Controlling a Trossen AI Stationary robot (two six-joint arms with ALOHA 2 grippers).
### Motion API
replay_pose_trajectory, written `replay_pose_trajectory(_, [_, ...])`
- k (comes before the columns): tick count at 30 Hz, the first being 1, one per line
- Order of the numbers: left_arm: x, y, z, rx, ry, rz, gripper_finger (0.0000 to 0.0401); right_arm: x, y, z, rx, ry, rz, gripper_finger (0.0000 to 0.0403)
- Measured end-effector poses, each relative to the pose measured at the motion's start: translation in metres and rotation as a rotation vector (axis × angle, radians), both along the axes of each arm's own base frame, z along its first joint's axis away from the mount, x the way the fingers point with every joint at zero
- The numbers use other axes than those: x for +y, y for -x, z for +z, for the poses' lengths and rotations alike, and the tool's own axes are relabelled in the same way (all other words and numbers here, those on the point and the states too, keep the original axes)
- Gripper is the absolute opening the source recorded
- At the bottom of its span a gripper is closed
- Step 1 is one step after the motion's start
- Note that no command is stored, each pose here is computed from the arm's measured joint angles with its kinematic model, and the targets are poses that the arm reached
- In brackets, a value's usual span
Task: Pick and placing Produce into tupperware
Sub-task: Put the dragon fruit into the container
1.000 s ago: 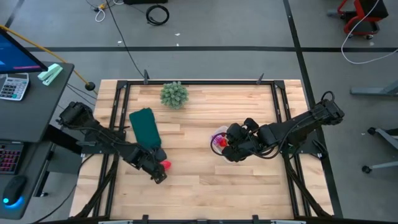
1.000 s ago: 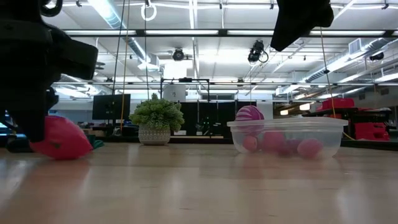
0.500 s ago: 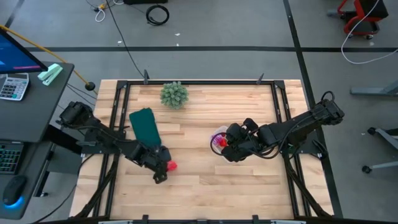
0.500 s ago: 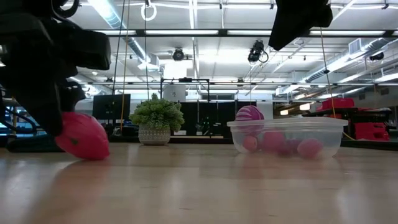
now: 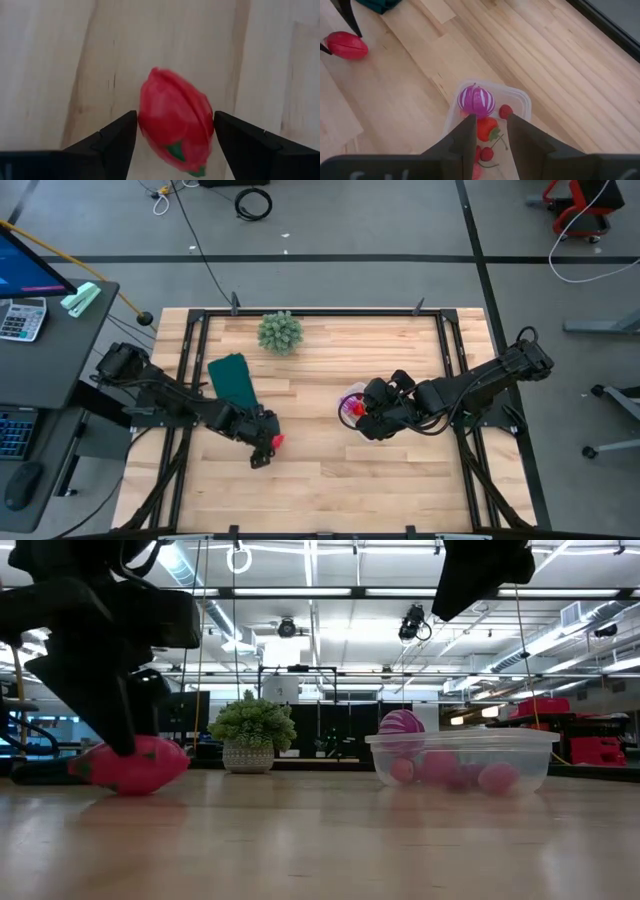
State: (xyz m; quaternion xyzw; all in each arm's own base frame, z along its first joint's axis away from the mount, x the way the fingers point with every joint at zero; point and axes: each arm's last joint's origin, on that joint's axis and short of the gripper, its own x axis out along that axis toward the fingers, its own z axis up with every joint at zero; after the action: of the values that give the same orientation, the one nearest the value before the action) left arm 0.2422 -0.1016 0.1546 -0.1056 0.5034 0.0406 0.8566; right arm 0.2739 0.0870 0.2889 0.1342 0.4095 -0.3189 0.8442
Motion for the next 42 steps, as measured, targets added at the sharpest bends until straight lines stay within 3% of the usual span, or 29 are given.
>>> replay_pose_trajectory(8, [0.008, -0.006, 0.001, -0.026, -0.002, 0.014, 0.0273, 0.0, 0.0, 0.0, 0.0, 0.0, 0.0, 0.0117])
replay_pose_trajectory(19, [0.005, -0.015, -0.027, 0.039, -0.016, 0.039, 0.0271, 0.0, -0.001, 0.0, -0.005, -0.006, 0.002, 0.0117])
replay_pose_trajectory(35, [0.004, -0.019, -0.02, 0.009, 0.015, 0.037, 0.0232, 0.0, -0.001, 0.0, -0.003, -0.007, 0.004, 0.0117])
replay_pose_trajectory(42, [0.004, -0.039, -0.002, -0.145, 0.04, 0.012, 0.0238, 0.0, -0.001, 0.0, -0.004, -0.008, 0.004, 0.0117])
